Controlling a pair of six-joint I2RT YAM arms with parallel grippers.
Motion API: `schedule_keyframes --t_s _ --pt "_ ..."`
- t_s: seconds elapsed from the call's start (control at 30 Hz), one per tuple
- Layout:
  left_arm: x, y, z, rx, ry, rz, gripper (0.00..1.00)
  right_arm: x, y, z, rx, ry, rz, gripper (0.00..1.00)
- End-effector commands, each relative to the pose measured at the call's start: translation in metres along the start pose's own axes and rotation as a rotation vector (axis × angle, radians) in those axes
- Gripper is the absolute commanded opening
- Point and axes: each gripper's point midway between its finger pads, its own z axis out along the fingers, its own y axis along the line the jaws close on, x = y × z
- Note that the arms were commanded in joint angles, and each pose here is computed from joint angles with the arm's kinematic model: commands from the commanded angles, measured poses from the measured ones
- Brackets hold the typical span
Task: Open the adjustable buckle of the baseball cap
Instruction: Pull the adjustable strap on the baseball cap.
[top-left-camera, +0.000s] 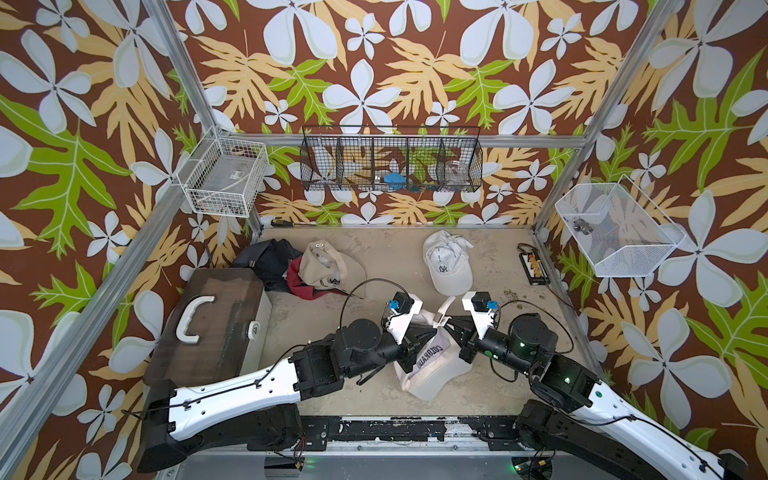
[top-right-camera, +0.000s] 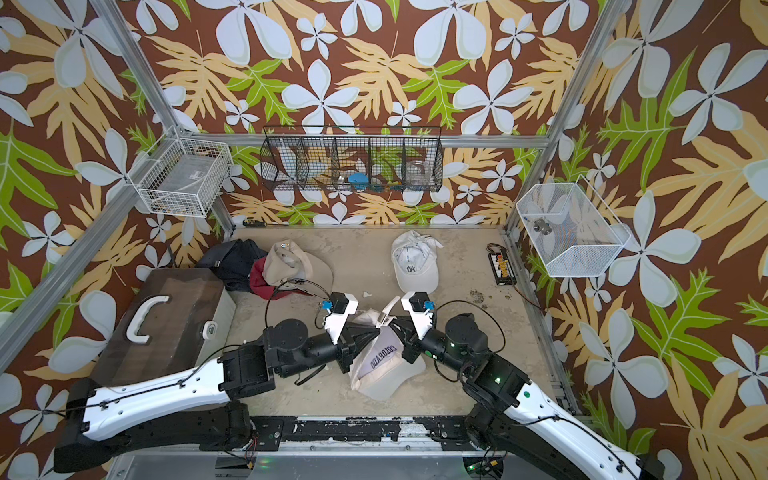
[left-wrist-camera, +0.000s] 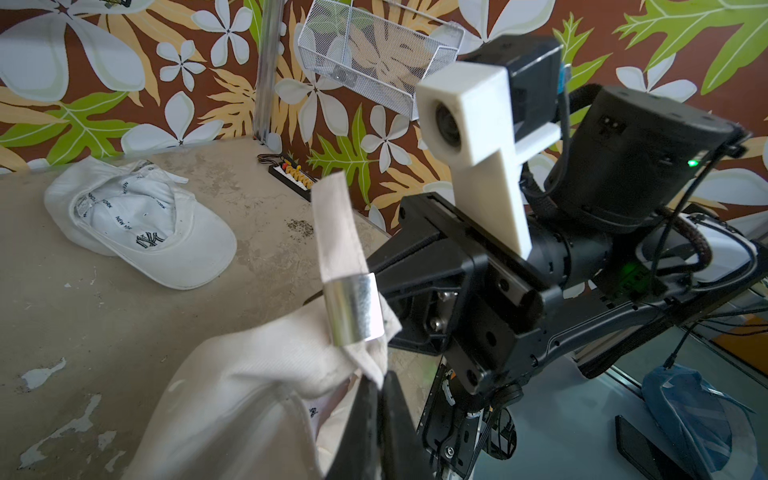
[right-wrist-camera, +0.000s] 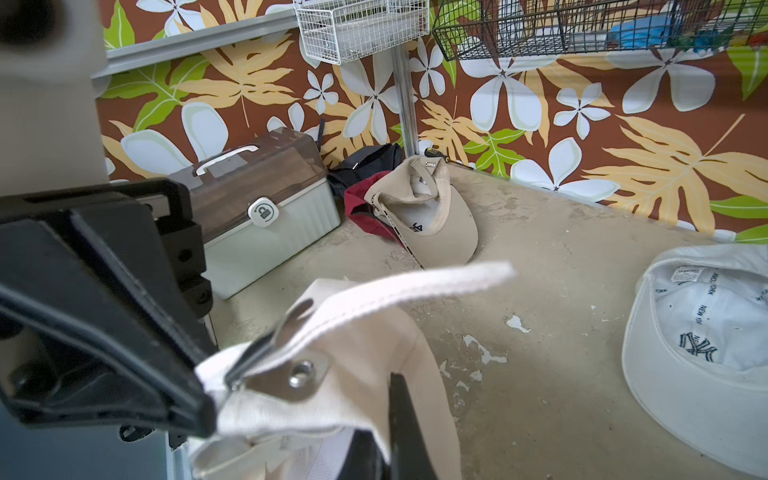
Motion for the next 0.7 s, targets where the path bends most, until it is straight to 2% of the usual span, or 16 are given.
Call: schedule_keyframes --t_s 0.0,0.67 --pt "-0.01 -0.003 -0.006 0.003 -0.017 0.003 0.0 0.005 -0.004 0.001 0.018 0.013 -0.024 0.0" --pt "-0.029 -0.004 -0.025 -0.027 -0.024 -0.061 0.0 0.03 -0.003 0.03 -0.018 0.103 -0.072 0.11"
